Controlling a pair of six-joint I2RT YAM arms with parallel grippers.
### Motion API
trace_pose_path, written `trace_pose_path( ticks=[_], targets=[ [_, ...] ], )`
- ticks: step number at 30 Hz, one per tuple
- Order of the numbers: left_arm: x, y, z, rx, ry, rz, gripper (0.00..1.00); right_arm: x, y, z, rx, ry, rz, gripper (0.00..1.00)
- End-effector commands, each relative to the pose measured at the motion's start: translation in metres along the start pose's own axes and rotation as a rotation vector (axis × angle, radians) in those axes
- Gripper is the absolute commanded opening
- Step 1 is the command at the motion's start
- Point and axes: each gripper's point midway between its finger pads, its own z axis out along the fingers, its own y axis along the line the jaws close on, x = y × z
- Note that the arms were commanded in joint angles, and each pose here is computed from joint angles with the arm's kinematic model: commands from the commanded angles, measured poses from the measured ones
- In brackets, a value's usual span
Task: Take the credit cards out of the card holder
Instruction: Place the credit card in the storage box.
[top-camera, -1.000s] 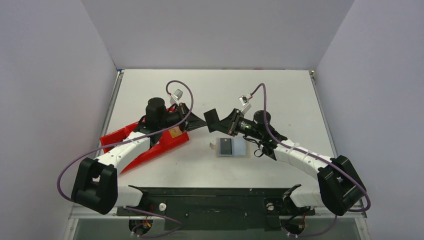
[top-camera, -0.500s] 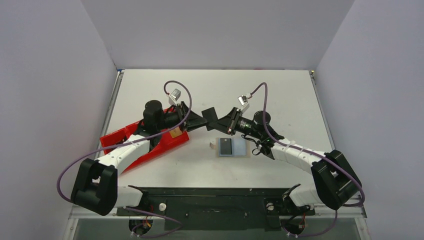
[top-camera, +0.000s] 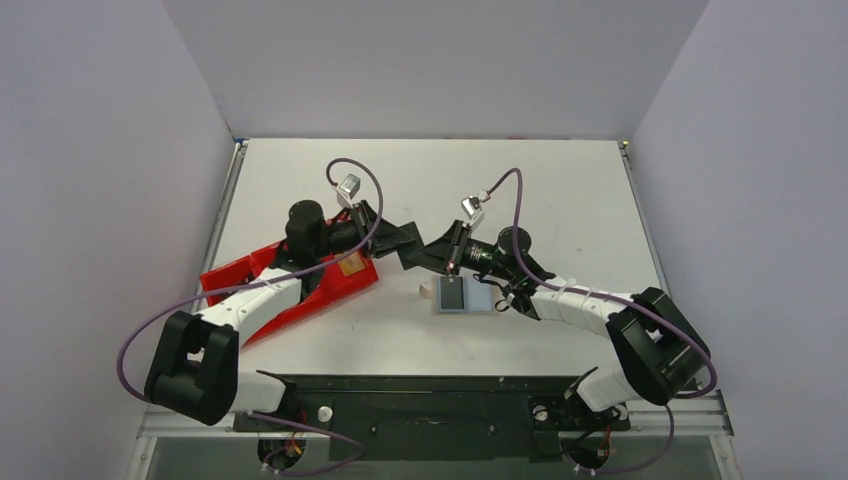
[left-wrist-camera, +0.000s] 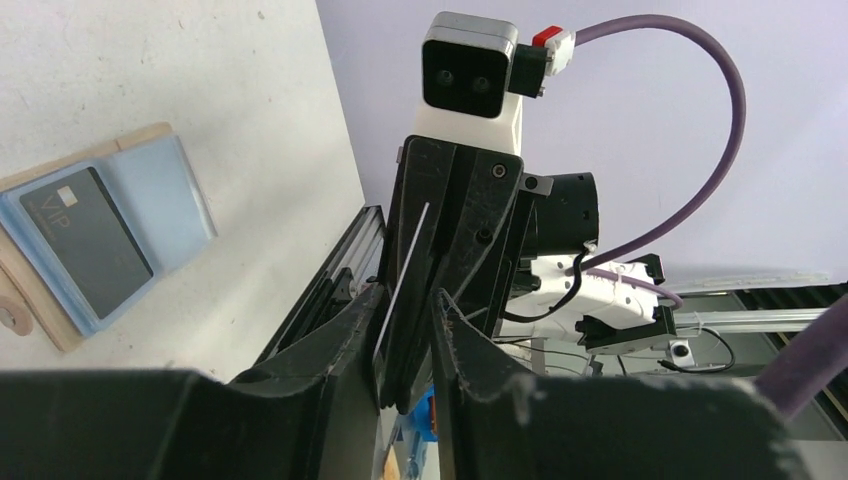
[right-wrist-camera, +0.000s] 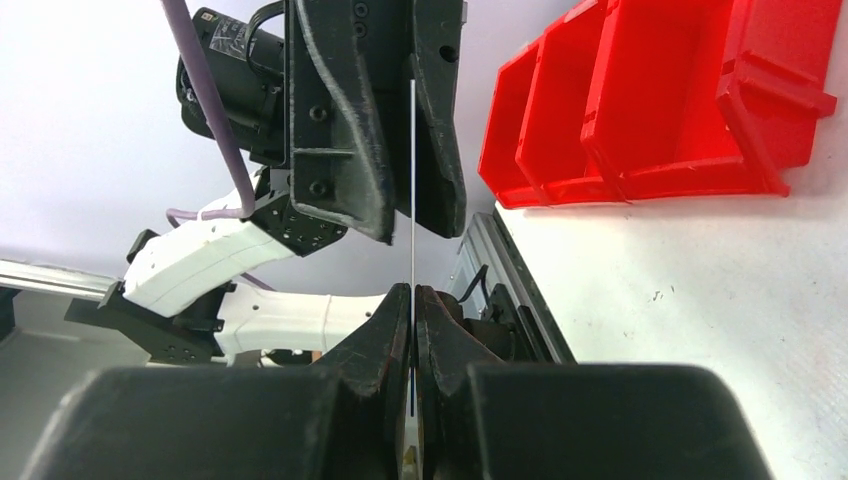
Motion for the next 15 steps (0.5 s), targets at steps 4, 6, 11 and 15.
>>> trace_pose_path(
  ticks=[4, 6, 11, 15],
  targets=[
    [-0.002, -0.007, 0.0, 0.056, -0.006, 0.028, 0.05, 0.0, 0.009, 0.0, -0.044, -0.001, -0.036, 0.0],
    [-0.001, -0.007, -0.001, 0.054, -0.007, 0.027, 0.0, 0.0, 0.006, 0.0, -0.033, 0.0, -0.034, 0.0],
    [-0.005, 0.002, -0.007, -0.017, -0.043, 0.049, 0.0, -0.002, -0.013, 0.0, 0.081, -0.002, -0.075, 0.6],
    [-0.017, 0.031, -0.022, -0.257, -0.13, 0.12, 0.0, -0.012, -0.037, -0.013, 0.279, -0.045, -0.153, 0.73]
  ],
)
